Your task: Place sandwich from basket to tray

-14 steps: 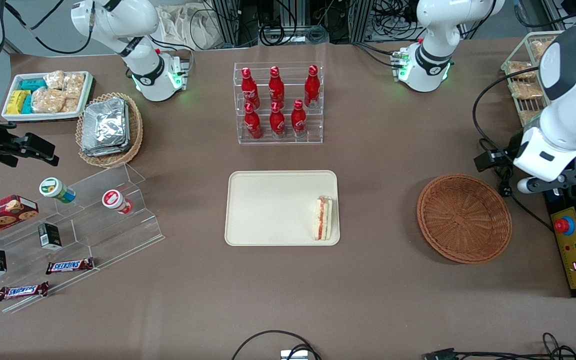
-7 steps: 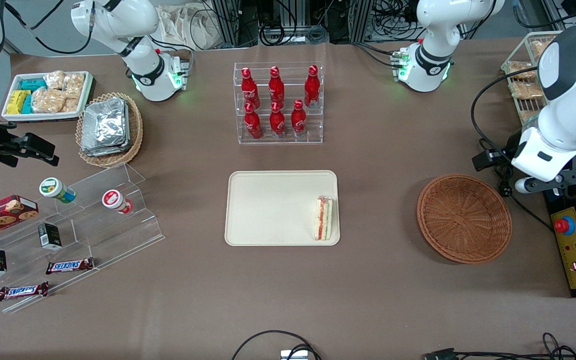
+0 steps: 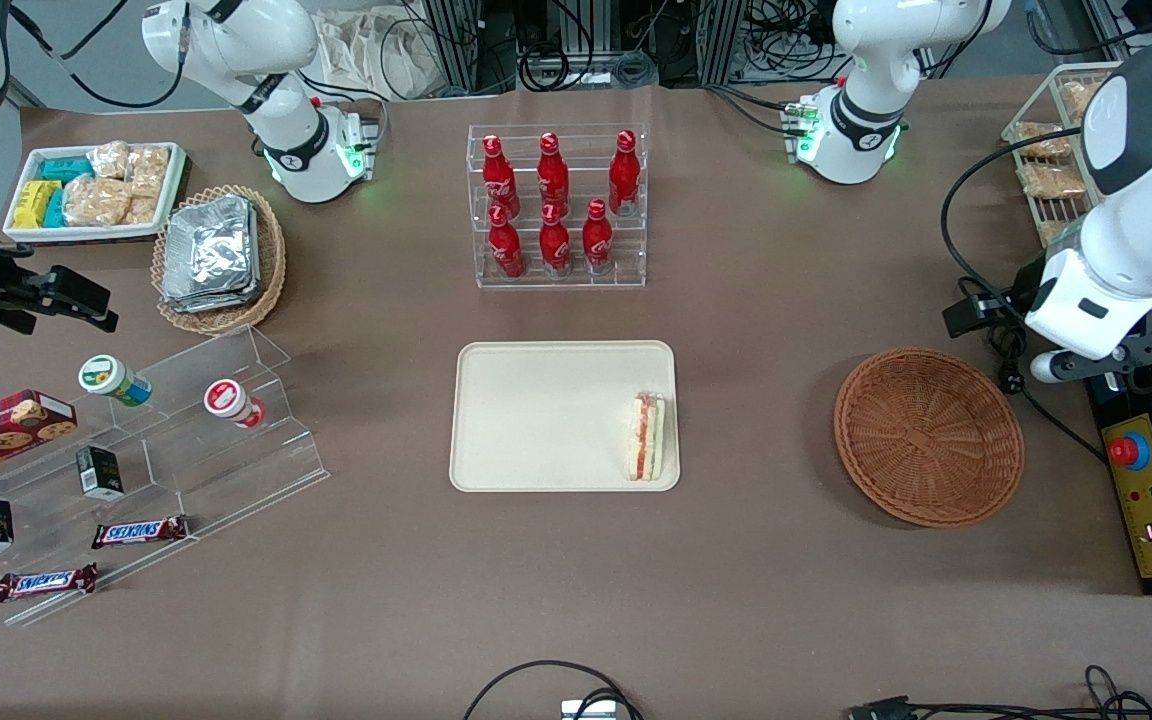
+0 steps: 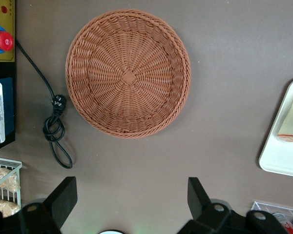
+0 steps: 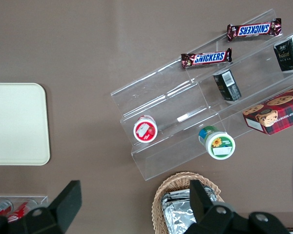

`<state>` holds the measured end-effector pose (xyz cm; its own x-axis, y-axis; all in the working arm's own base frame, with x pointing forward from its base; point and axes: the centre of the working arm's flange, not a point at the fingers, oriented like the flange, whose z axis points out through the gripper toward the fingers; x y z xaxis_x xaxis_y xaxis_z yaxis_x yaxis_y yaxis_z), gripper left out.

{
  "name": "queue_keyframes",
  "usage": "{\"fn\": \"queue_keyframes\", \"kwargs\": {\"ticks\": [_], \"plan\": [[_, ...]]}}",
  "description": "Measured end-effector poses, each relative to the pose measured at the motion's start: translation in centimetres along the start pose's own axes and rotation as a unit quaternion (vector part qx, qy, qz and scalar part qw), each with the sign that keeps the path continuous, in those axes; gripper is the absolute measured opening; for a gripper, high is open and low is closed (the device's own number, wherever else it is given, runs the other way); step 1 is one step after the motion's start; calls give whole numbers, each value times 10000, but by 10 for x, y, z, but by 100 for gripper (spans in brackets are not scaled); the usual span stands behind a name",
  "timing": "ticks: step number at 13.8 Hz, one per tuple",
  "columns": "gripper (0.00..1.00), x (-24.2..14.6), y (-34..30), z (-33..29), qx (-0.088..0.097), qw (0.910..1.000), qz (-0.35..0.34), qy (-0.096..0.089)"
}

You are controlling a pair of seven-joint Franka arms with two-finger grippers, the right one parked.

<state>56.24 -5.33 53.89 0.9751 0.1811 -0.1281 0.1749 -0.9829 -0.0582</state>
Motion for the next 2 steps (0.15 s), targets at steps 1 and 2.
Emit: {"fn": "queue_keyframes", "kwargs": {"ticks": [1, 2], "plan": [[100, 0, 0, -4, -151, 9999, -28, -3], [100, 2, -2, -7, -299, 9995, -58, -8]]}}
